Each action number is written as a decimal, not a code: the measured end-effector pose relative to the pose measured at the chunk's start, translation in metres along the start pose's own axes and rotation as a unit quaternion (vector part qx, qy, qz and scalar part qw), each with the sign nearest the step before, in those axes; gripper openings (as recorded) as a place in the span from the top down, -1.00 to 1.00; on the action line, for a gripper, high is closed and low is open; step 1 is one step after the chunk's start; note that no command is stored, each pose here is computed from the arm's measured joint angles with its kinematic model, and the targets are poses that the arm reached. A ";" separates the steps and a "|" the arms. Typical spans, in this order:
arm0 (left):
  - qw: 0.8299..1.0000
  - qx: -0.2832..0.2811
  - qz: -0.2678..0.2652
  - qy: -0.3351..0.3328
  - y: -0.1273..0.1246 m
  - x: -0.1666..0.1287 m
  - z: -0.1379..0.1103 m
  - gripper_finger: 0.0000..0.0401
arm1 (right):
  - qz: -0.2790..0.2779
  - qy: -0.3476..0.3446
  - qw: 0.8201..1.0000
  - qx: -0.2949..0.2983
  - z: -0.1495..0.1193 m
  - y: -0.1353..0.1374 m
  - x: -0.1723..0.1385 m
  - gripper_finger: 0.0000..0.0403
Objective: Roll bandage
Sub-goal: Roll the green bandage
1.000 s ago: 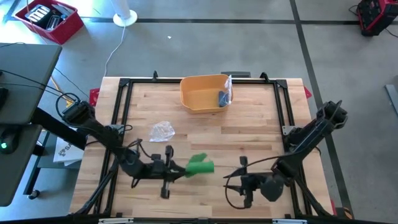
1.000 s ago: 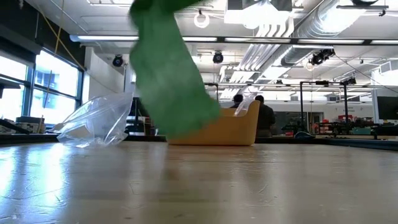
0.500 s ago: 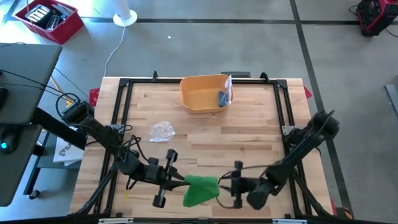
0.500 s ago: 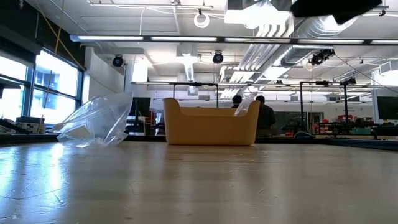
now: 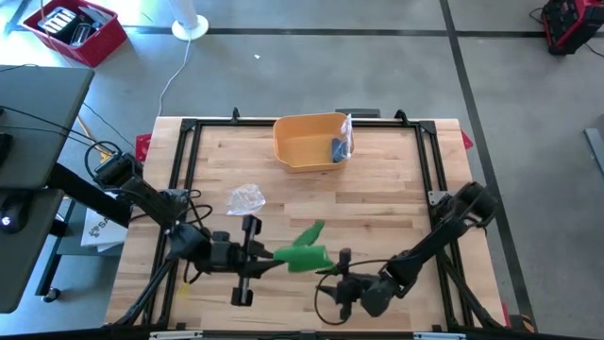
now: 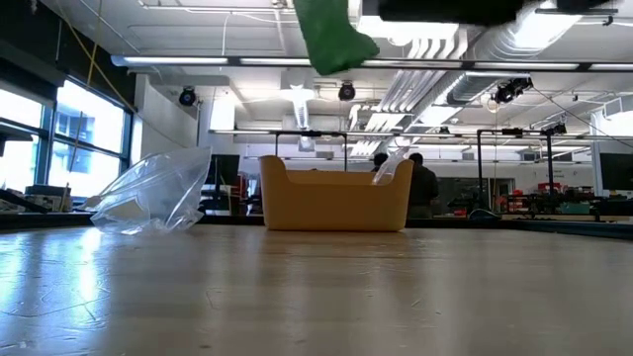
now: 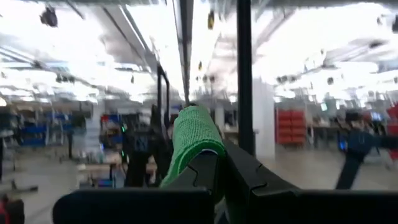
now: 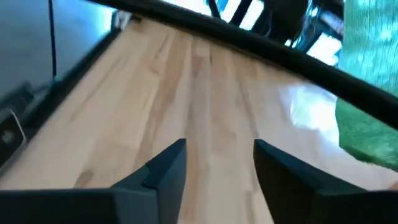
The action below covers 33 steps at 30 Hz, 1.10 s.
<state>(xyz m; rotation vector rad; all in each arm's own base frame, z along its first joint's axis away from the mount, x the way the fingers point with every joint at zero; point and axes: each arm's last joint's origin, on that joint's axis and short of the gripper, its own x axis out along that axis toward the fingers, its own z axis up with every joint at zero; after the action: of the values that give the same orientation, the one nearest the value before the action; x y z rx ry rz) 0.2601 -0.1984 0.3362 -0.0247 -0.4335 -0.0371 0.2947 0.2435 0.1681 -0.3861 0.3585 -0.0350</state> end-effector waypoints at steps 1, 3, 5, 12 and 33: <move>1.000 -0.001 0.004 -0.012 0.001 0.000 0.003 0.98 | 0.000 -0.007 1.000 -0.008 0.005 -0.003 -0.004 0.03; 0.999 -0.002 0.014 -0.030 0.003 0.000 0.007 0.98 | 0.002 -0.019 0.999 -0.030 0.014 -0.006 -0.011 -0.07; 0.998 0.002 0.037 -0.046 0.005 -0.001 0.011 0.98 | -0.005 -0.029 0.997 -0.069 0.021 -0.008 -0.016 -0.15; 0.995 0.011 0.074 -0.064 0.016 0.003 0.014 0.98 | -0.129 -0.016 0.978 -0.162 0.047 -0.015 -0.010 -0.21; 0.994 0.051 0.083 -0.053 0.021 0.008 0.006 0.98 | -0.199 -0.120 0.957 0.172 0.072 -0.093 0.044 -0.21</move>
<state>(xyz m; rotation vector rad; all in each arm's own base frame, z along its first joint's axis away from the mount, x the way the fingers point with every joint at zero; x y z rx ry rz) 0.2659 -0.1776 0.3451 0.0384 -0.5382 0.1515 0.3644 0.1791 0.2505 -0.1086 0.0257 -0.4372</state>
